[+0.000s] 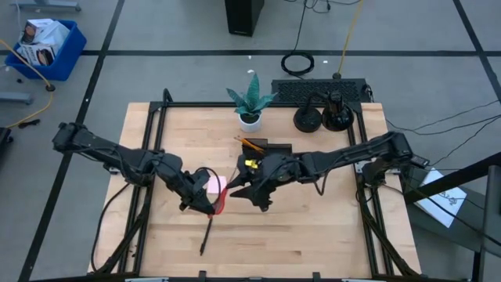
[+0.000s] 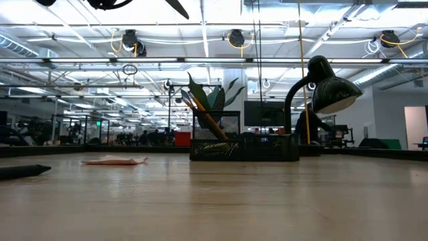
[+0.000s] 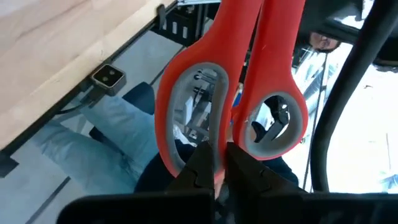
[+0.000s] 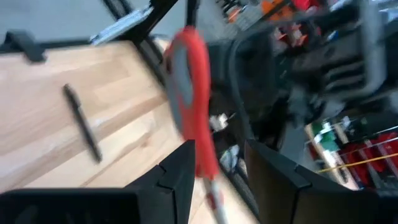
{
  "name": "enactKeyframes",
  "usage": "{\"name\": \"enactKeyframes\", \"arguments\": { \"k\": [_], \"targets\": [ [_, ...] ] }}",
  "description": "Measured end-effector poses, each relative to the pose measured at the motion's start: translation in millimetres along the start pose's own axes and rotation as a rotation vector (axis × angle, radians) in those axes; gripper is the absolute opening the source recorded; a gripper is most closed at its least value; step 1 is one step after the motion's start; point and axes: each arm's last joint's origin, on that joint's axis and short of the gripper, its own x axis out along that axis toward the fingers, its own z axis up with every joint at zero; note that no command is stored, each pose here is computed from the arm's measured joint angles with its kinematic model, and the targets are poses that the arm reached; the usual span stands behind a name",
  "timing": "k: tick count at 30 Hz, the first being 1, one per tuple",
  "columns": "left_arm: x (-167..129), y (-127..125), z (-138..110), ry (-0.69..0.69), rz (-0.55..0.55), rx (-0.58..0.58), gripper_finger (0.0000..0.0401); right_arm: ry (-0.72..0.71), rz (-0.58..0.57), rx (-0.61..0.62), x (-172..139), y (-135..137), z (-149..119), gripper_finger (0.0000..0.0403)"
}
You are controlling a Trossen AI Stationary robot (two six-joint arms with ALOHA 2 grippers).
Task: Pick and place office supplies into organizer
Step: Put the red scissors into the black desk organizer
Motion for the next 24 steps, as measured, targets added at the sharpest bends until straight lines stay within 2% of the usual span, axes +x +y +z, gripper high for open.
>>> {"name": "enactKeyframes", "arguments": {
  "k": [5, 10, 19, 24],
  "targets": [
    [4, -4, 1, 0.017, -0.051, 0.013, 0.0012, 0.020, 0.054, 0.005, 6, 7, -6, 0.0130],
    [7, -3, -1, 0.028, -0.046, -0.004, 0.0022, 0.039, 0.081, 0.010, 12, 12, -11, 0.0130],
    [8, -1, 1, 0.020, -0.022, -0.011, 0.0012, 0.018, 0.095, 0.008, 15, 13, -11, 0.0130],
    [8, -1, 1, 0.016, -0.028, -0.013, 0.0020, -0.023, 0.083, 0.015, 15, 11, -9, 0.0098]
  ]
}}
